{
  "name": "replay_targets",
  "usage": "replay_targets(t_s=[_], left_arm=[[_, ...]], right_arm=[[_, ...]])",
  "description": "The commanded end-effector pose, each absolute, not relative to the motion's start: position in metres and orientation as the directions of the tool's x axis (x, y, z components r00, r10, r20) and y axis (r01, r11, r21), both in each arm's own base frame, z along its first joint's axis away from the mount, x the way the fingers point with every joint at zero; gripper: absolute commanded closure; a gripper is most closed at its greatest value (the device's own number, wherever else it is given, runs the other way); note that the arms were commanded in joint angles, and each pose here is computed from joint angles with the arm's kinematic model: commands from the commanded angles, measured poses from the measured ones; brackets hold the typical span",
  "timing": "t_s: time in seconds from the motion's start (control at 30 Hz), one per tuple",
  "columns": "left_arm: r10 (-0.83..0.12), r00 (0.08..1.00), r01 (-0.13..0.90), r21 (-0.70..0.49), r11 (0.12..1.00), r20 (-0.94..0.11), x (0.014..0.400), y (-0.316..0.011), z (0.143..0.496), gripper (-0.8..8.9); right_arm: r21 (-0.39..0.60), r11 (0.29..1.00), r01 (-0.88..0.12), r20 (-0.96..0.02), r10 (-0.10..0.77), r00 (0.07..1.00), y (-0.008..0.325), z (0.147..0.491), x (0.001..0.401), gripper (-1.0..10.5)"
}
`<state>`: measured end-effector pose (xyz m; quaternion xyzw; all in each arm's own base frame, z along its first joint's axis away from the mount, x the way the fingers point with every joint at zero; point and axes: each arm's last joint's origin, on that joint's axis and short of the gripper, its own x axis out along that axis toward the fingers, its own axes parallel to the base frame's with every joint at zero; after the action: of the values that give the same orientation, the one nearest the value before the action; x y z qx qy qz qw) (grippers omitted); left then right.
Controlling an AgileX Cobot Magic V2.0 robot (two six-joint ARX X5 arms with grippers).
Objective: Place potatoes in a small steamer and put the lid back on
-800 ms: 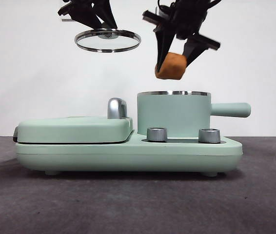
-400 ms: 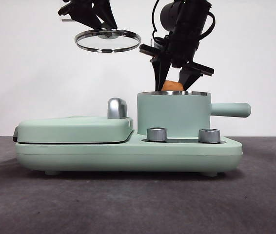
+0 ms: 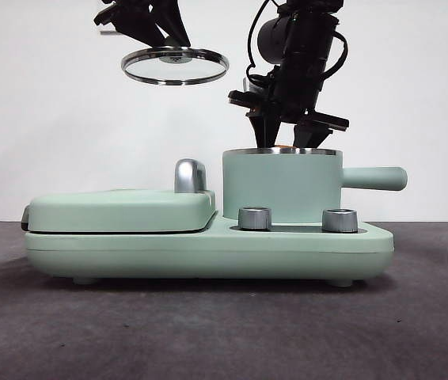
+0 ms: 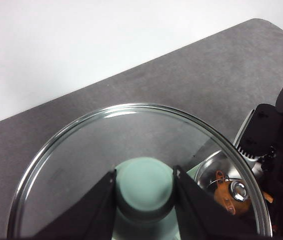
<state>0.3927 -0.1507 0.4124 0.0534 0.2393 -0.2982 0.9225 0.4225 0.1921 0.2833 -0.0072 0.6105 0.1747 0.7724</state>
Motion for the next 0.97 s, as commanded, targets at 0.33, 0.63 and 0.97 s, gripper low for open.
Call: replay_targets(t_s=[0.33,0.63,0.97], left_arm=[[-0.54,0.731,0.586,-0.022,0.81,-0.417,0.389,-0.151,0.428,7.63],[-0.541,0.725,0.588,-0.026,0.808,-0.425,0.388,-0.152,0.427,7.63],[-0.557,0.701,0.609,-0.032,0.792,-0.446,0.383,-0.162,0.425,7.64]], right_arm=[[0.193,0.931,-0.308,-0.96,0.244,0.135,0.196,0.28,0.418,6.4],[0.316,0.893,-0.322,-0.897,0.391,0.205,0.172,0.339,0.398,6.4],[0.256,0.882,-0.395,-0.778,0.431,0.458,0.135,0.45,0.311,6.4]])
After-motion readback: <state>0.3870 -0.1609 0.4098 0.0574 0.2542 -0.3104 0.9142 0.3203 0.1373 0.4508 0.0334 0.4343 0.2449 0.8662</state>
